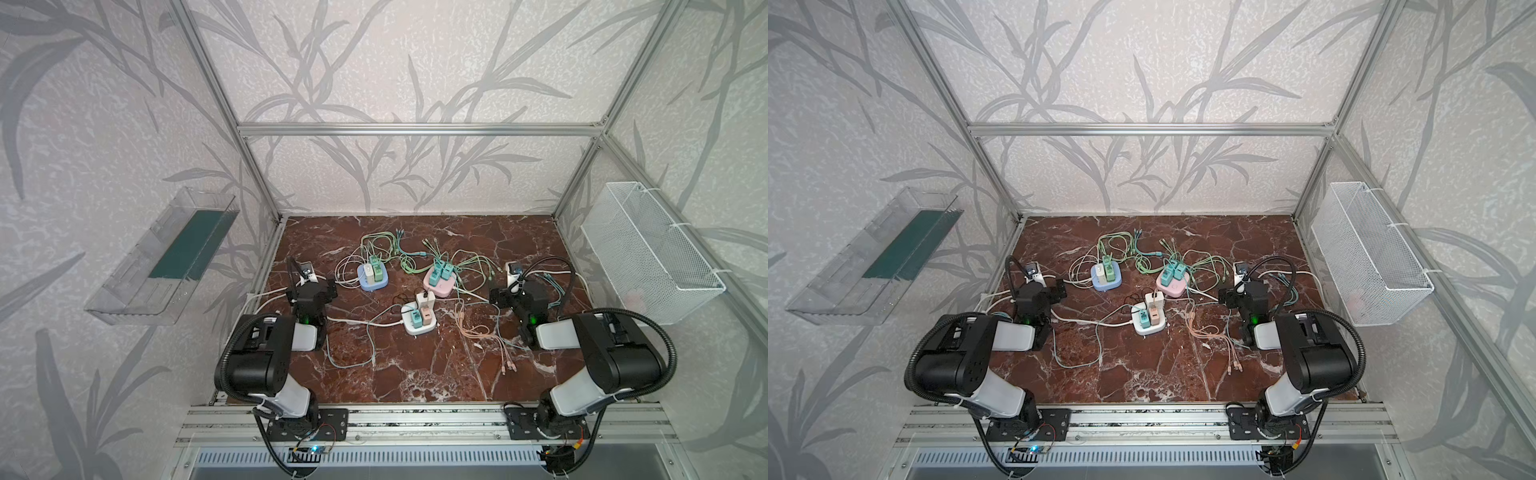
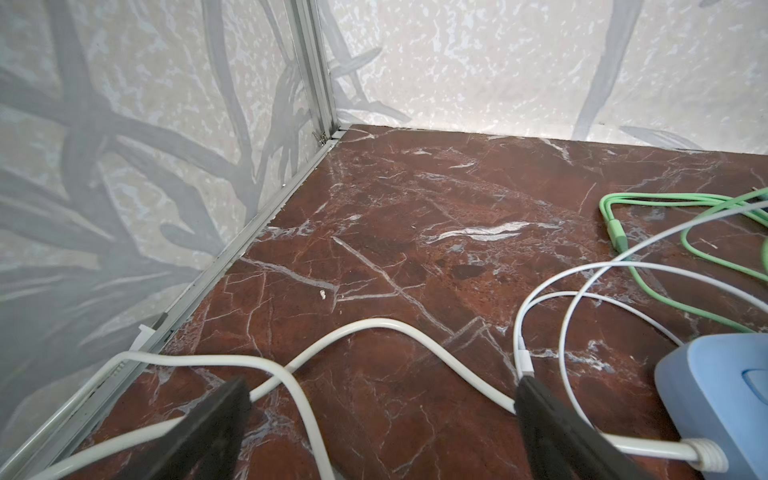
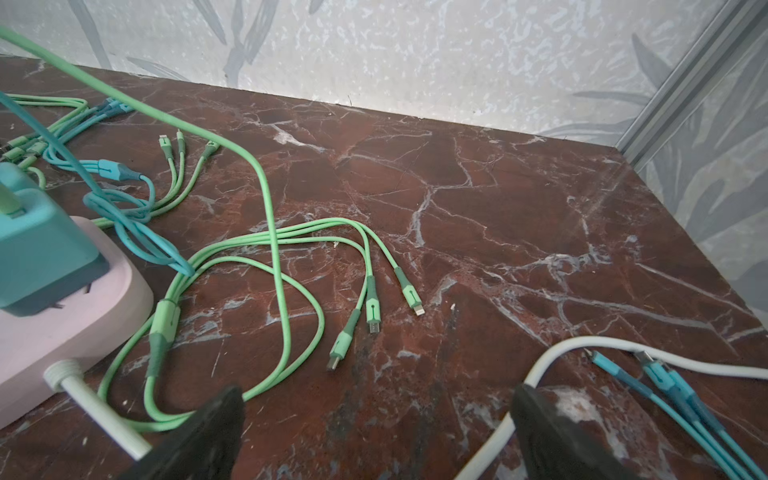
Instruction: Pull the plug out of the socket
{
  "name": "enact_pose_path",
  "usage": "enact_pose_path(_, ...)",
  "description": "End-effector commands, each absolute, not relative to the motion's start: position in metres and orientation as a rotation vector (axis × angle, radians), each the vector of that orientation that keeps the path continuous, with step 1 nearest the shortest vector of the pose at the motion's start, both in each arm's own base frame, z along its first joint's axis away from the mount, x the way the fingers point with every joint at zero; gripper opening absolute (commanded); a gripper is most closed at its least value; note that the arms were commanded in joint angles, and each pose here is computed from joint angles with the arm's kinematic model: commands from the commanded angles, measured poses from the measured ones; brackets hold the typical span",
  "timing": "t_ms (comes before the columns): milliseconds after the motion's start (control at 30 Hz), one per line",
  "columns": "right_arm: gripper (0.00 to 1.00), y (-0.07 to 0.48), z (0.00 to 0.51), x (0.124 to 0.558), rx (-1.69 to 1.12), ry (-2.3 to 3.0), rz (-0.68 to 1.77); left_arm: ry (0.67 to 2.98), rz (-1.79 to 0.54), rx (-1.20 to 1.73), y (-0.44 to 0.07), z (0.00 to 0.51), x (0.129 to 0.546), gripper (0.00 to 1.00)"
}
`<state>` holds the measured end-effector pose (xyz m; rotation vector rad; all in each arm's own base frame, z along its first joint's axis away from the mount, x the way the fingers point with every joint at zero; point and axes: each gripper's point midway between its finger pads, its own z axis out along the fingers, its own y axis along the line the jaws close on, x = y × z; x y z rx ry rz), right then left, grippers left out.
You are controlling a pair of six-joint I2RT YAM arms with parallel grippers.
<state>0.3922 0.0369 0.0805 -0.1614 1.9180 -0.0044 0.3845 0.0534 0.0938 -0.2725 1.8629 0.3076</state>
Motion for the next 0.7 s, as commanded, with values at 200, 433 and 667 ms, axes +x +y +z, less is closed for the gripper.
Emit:
enact_pose_path(200, 0.99, 0.0378, 0.0924, 0.3986, -0.164, 1.882, -0.003, 1.838, 0.313, -0.274, 0.0533, 0.1001, 0.3883, 0.99)
enact_pose_path(433, 0.99, 0.0361, 0.0924, 0.3987, -0.155, 1.884, 0.023, 1.841, 0.311, -0.273, 0.0531, 0.0995, 0.3886, 0.99)
enact_pose_path(667, 0.99, 0.0363, 0.0929, 0.3988, -0.156, 1.882, 0.024, 1.844, 0.302, -0.272, 0.0529, 0.0994, 0.3893, 0.99)
